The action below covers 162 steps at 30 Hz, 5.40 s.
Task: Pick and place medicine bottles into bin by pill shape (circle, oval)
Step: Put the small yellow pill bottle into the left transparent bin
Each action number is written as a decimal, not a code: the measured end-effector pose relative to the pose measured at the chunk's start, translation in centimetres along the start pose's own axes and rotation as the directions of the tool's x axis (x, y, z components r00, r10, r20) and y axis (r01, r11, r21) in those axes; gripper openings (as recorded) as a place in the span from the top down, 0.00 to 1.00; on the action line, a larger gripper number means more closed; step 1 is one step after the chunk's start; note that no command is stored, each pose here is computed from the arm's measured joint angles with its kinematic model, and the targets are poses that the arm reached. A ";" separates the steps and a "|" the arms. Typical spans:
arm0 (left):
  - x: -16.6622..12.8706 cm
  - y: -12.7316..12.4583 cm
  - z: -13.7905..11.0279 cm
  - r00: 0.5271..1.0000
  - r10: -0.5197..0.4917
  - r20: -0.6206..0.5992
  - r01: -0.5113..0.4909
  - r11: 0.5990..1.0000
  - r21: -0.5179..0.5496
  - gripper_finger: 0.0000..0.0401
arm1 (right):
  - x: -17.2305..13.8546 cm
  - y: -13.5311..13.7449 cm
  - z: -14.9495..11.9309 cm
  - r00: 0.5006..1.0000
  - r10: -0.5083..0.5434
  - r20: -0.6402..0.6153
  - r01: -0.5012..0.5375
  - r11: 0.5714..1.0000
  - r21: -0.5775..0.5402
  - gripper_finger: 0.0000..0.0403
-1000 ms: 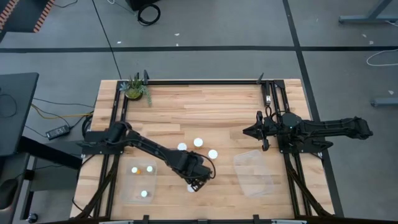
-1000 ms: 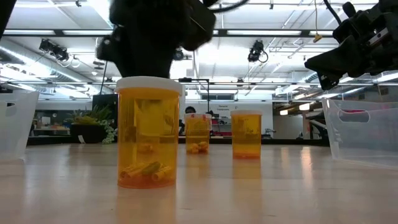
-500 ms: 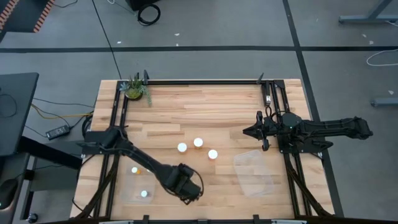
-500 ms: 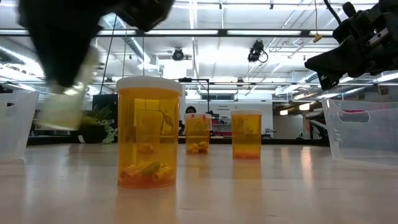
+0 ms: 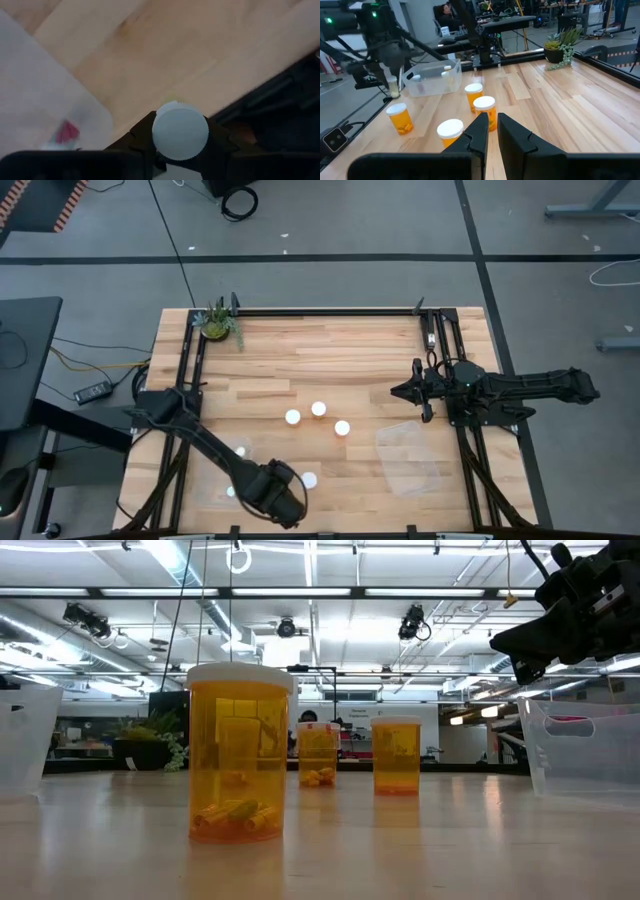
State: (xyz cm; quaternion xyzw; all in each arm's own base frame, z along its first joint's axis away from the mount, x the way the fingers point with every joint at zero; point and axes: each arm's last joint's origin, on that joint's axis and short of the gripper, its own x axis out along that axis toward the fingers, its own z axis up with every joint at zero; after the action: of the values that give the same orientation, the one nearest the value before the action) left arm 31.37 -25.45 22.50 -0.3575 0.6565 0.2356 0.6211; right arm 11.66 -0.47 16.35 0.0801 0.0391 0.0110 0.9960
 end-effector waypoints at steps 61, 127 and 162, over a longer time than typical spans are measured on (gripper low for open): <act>0.8 8.3 -8.8 0.864 0.411 0.289 -0.324 0.896 -0.305 0.72 | 0.0 0.0 -0.1 1.000 -0.001 -0.006 0.001 1.000 0.000 0.88; 4.6 9.4 -6.1 0.885 0.343 0.316 -0.288 0.935 -0.209 0.59 | 0.0 0.0 -0.1 1.000 0.000 -0.006 0.000 1.000 0.001 0.88; 4.6 9.6 -6.4 0.897 0.385 0.218 -0.339 0.914 -0.221 0.56 | 0.0 0.0 -0.1 1.000 0.000 -0.006 0.000 1.000 0.001 0.88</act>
State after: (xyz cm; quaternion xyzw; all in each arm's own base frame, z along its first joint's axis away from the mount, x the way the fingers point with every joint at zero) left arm 20.05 -25.00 17.44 -0.2488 0.6019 0.4493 0.6115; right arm 11.66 -0.46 16.29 0.0804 0.0423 0.0110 0.9958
